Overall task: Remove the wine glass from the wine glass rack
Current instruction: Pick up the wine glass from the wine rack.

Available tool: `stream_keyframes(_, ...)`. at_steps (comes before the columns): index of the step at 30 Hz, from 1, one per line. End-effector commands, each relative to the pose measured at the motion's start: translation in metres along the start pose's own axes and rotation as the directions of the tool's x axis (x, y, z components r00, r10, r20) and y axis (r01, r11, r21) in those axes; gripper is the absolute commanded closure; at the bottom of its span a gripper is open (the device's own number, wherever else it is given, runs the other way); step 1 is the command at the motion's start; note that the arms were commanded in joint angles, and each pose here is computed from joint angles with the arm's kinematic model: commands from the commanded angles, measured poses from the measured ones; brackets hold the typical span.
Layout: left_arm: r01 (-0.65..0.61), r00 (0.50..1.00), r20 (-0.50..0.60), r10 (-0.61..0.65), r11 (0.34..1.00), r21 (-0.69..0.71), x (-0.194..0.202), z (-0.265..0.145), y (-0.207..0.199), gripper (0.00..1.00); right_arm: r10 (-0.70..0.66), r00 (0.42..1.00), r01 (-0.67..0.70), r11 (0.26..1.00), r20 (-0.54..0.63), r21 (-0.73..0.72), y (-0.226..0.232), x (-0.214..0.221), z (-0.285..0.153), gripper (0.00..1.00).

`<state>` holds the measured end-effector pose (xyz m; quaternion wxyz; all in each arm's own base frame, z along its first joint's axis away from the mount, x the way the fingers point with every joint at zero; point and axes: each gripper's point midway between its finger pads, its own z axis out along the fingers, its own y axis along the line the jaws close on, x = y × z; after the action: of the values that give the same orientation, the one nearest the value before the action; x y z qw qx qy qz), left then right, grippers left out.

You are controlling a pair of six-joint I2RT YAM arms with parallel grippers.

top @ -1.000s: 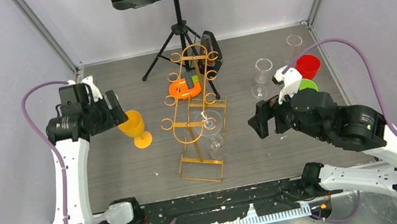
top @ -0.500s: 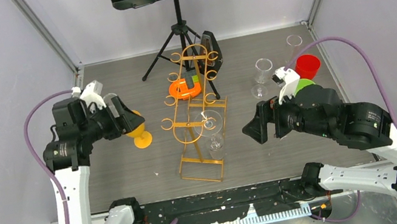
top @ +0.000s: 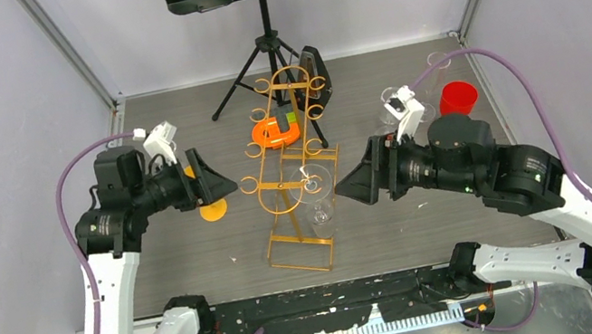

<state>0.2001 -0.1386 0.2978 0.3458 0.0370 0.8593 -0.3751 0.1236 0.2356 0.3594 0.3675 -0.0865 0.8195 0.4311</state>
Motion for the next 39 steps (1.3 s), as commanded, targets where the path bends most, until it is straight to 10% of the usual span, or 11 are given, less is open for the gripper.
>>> stream_keyframes(1, -0.048, 0.998, 0.03, 0.047, 0.998, 0.048, -0.007, 0.0, -0.015, 0.31, 0.085, 0.996, -0.08, 0.99, 0.039, -0.113, 0.029, -0.015, 0.009, 0.24)
stream_keyframes(39, -0.134, 0.989, -0.053, 0.136, 0.99, 0.041, 0.008, 0.007, -0.039, 0.35, 0.22, 0.975, -0.206, 0.951, 0.036, -0.23, 0.049, -0.017, 0.03, 0.59)
